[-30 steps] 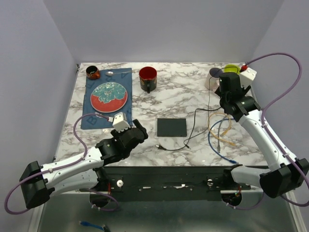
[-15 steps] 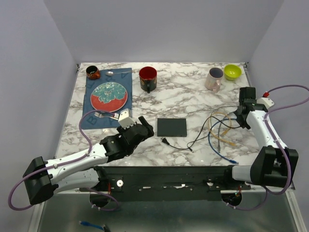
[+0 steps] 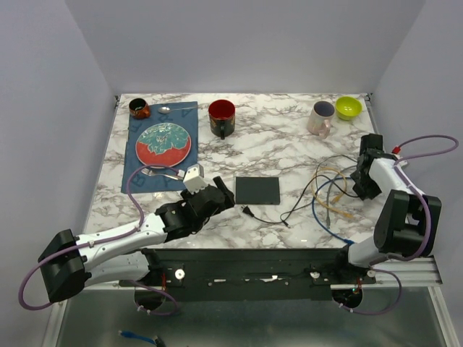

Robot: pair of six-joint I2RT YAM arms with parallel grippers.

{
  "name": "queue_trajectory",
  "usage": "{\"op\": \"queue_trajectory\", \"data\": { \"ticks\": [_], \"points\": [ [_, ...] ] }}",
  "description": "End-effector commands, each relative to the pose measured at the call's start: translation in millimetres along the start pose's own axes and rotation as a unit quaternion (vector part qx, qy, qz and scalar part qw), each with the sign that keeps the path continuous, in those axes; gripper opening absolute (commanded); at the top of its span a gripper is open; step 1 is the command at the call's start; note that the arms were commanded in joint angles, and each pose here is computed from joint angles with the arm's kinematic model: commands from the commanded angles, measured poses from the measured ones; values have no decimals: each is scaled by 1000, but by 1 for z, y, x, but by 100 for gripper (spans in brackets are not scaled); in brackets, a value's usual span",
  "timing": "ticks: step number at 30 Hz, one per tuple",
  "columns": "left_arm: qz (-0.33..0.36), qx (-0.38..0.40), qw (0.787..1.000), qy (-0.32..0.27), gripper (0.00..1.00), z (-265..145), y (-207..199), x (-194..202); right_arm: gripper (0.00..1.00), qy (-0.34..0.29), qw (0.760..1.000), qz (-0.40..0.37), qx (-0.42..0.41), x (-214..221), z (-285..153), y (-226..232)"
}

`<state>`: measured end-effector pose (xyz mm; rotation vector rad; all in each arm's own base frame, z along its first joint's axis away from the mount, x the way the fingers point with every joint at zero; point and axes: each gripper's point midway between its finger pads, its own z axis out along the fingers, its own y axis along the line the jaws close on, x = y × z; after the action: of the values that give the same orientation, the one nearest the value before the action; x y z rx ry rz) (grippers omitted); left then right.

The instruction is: Pull the plug from the switch port

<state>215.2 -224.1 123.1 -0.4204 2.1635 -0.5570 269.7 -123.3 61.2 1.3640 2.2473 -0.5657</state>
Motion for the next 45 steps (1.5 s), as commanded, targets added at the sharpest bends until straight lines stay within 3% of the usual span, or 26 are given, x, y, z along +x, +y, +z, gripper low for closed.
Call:
{"op": "queue_trajectory", "data": {
  "ticks": [1,7,11,13,14,15,17,19,23,26,29,35,37,39,40,41,42,44,45],
  "points": [
    [-1,5,1000,4,99,2,2,4,71,-45,995,62,-59,-29,-22,12],
    [1,1,1000,9,99,5,3,8,88,-99,978,112,-149,-53,-66,21],
    [9,-2,1000,19,99,7,-1,11,89,-92,979,109,-146,-53,-72,17],
    [9,-5,1000,21,99,8,-1,12,86,-97,968,100,-211,-50,-89,34],
    [9,-7,1000,21,99,8,0,12,80,-97,960,78,-249,-45,-99,44],
    [6,-9,1000,21,99,9,2,14,77,-102,935,75,-332,-46,-127,66],
    [2,-6,1000,21,99,9,1,14,63,-91,906,13,-414,-15,-157,94],
    [2,-7,1000,22,99,9,2,15,56,-78,871,-65,-480,23,-195,121],
    [9,-8,1000,22,98,9,2,14,24,-37,859,-139,-491,77,-198,131],
    [9,-4,1000,30,97,11,-2,18,8,-6,850,-167,-500,106,-191,138],
    [19,-8,999,39,96,15,-4,22,1,38,843,-207,-495,142,-172,141],
    [39,-18,997,65,94,22,-6,35,1,101,849,-260,-449,198,-131,122],
    [41,-25,997,66,94,23,-3,36,1,67,811,-275,-513,206,-162,127],
    [42,-33,996,67,94,23,2,37,3,46,787,-296,-539,216,-175,120],
    [41,-36,996,64,94,22,4,36,11,34,765,-309,-564,222,-193,115],
    [41,-41,996,62,94,21,8,36,29,26,753,-323,-573,226,-198,112],
    [40,-45,996,60,94,21,12,36,40,17,746,-329,-579,228,-202,111],
    [25,-48,997,50,95,18,15,32,57,3,718,-361,-595,239,-215,106],
    [18,-47,998,47,95,18,16,31,60,-1,711,-371,-598,241,-218,107]
  ]
}}
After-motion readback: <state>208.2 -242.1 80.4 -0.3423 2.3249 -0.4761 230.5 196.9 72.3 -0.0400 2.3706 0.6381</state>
